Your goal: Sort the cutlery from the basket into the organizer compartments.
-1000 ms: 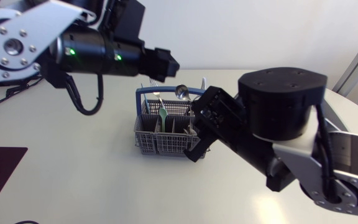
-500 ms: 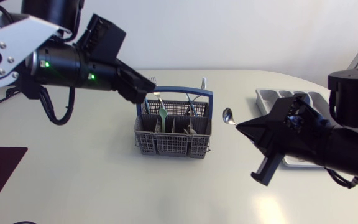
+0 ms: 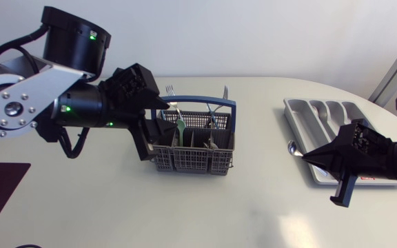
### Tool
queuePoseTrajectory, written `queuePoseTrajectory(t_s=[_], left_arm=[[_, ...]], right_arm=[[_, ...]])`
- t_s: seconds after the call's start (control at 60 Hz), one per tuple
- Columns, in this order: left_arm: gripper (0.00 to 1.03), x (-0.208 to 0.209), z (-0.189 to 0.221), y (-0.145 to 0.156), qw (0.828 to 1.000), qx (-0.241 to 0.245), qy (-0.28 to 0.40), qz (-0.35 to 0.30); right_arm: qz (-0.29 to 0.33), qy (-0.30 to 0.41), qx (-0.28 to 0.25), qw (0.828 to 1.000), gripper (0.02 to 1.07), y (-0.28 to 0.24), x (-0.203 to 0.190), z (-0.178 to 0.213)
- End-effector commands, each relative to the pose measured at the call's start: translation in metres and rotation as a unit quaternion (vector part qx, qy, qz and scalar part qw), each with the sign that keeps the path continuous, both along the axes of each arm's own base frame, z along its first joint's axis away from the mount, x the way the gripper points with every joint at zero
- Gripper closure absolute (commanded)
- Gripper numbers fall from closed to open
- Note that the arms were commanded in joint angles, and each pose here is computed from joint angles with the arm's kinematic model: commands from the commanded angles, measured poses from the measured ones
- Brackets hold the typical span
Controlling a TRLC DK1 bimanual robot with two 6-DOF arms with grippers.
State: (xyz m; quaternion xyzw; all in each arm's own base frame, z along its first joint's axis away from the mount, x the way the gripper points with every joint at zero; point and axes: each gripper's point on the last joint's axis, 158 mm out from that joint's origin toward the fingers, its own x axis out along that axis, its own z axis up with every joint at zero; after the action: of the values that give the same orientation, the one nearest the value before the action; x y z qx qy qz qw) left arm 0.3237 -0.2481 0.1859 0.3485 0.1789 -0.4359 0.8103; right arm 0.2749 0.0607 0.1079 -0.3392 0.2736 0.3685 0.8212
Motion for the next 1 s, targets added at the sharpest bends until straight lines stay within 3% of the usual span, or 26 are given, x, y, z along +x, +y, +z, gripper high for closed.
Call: queuePoseTrajectory(t_s=[0.0,0.15,0.483,0.683,0.983], left_arm=[[0.47,-0.006,-0.022,-0.006,0.999,0.031,0.004,-0.030],[0.47,-0.007,-0.037,-0.013,0.997,0.059,0.010,-0.052],[0.47,0.006,-0.043,-0.011,0.993,0.107,-0.005,-0.056],[0.46,0.004,-0.051,-0.014,0.988,0.139,-0.015,-0.071],[0.46,0.005,-0.054,-0.010,0.984,0.160,-0.028,-0.074]], right_arm=[[0.026,0.012,-0.031,0.999,0.98,-0.021,0.000,-0.020],[0.048,0.050,-0.063,0.996,1.00,-0.066,0.000,-0.046],[0.040,0.056,-0.104,0.992,1.00,-0.176,0.030,-0.071],[0.051,0.053,-0.174,0.982,1.00,-0.241,0.046,-0.094],[0.061,0.066,-0.223,0.971,0.99,-0.265,0.043,-0.129]])
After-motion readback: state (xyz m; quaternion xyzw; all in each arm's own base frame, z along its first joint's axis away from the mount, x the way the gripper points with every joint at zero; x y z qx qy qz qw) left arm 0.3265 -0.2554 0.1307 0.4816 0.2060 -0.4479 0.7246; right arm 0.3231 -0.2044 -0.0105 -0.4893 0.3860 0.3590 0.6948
